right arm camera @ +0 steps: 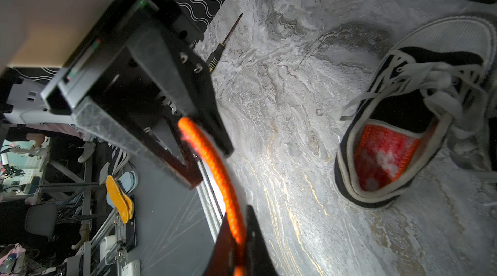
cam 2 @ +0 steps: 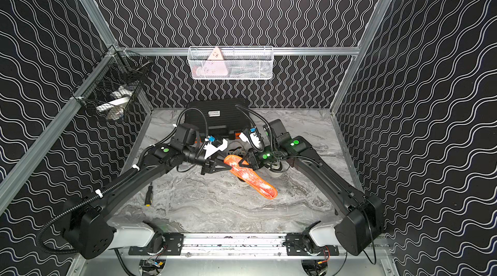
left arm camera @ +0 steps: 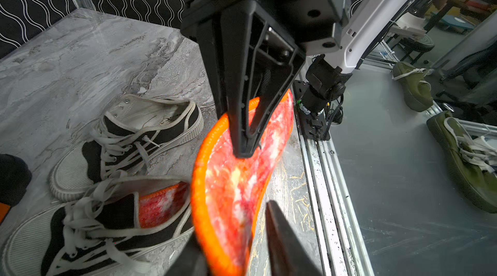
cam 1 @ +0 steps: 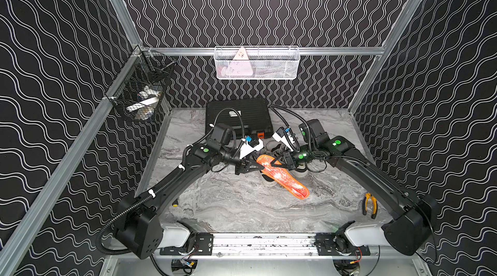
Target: Insert the insole into the shoe
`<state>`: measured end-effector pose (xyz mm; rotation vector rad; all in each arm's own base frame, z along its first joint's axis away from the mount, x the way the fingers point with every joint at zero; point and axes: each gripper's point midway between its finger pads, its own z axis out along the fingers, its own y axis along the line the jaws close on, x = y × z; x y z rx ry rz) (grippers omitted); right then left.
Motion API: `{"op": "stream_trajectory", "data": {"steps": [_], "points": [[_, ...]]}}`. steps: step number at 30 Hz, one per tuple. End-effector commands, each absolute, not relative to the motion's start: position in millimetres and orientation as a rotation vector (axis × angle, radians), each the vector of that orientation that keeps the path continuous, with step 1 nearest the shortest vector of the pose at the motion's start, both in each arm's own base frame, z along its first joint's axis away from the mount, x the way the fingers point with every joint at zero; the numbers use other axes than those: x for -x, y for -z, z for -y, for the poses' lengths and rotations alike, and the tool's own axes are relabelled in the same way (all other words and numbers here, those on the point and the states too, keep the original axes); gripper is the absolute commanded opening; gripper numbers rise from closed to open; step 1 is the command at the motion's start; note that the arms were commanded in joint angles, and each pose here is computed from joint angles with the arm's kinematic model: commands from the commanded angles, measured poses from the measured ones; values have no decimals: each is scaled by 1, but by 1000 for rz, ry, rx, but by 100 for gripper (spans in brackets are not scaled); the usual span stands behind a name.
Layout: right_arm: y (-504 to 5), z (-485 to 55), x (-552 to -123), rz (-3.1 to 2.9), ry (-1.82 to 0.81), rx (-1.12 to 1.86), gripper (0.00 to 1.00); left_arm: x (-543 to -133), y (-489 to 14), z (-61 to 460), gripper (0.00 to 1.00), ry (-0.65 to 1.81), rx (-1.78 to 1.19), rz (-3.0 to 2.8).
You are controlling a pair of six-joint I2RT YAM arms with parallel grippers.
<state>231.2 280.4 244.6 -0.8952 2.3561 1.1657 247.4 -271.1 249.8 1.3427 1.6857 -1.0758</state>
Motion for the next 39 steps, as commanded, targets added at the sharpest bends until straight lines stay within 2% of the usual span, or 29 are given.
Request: {"op": "stream_trajectory", "data": {"steps": [1, 3, 5, 8, 11, 15, 19, 32, 39], "points": [[-250, -288, -235, -2295, -1157, 925, 9, -246, -252, 272, 12, 1078, -1356, -1669], [-251, -290, -230, -2296, -1187, 942, 16, -249, -251, 272, 0, 1064, -1352, -1666], [-254, -292, -223, -2282, -1252, 953, 26, -250, -248, 271, 0, 1044, -1353, -1660], [-265, -286, -217, -2254, -1336, 927, 52, -243, -242, 267, 0, 994, -1417, -1604], [-288, -273, -219, -2168, -1500, 857, 63, -235, -243, 263, 0, 971, -1475, -1533], [-303, -249, -231, -2111, -1606, 752, 67, -229, -255, 263, 0, 1026, -1542, -1468], [-284, -247, -236, -2177, -1623, 727, 66, -224, -269, 268, 0, 1061, -1564, -1402], [-266, -289, -194, -2176, -1814, 917, 64, -233, -283, 275, 0, 1058, -1507, -1322], [-287, -254, -229, -2085, -1799, 736, 66, -226, -271, 270, 0, 1049, -1572, -1365]]}}
